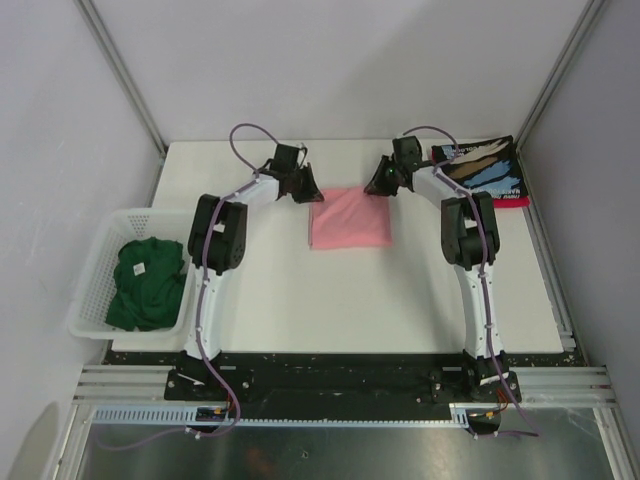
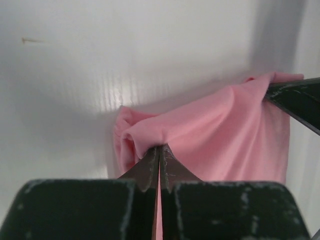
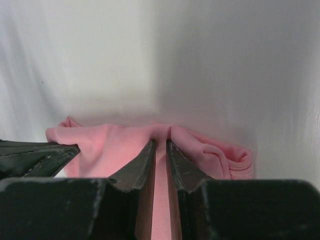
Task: Fold and stack the t-shirts
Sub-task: Fold the long partially folded tshirt into a neat square
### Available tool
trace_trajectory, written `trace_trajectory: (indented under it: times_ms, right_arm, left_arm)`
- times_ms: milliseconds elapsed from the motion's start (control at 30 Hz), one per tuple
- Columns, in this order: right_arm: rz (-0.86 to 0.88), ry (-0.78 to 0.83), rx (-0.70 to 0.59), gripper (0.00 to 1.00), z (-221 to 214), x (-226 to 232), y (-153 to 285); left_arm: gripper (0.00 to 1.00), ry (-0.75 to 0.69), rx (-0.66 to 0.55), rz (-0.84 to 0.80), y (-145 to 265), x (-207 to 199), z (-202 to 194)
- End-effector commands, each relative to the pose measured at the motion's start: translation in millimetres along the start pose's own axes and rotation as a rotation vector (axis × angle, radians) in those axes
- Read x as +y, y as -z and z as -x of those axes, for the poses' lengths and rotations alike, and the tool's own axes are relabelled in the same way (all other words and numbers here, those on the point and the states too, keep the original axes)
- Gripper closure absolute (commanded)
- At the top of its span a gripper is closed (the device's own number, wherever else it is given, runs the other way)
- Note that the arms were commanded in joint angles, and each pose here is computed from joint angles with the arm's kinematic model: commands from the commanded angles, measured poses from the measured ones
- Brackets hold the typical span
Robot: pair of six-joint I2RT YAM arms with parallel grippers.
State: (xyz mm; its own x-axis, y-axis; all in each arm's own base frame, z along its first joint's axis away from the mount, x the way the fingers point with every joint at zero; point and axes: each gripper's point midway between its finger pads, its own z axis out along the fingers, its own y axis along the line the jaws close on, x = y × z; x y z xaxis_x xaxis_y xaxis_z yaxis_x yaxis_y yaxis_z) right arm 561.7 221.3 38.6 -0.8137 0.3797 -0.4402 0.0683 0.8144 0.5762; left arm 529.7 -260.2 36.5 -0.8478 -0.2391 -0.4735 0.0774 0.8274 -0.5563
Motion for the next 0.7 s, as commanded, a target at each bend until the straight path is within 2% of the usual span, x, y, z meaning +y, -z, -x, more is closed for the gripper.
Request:
trace_trajectory:
  times_ms: [0,267,433,667]
  right_arm:
    - [0.024,0.005,-0.026,0.79,24.5,2.5,-1.7]
    - [0.022,0.017,-0.044,0.69,33.9,1.7,12.6]
    - [0.005,0.045,-0.076,0.66,46.8,6.3,34.2]
    - [0.025,0.093,-0.087,0.64,52.6,29.0,71.3]
  left_arm:
    - [0.97,0.061,-0.084,0.028,-2.9,8.5,34.3]
    - [0.9,0.091,-0.163,0.095,13.8,19.8,58.2]
    - [0.83,0.099,-0.195,0.08,23.7,18.5,76.3]
    - [0.74,0.059,-0.199,0.063,43.6,10.1,81.2]
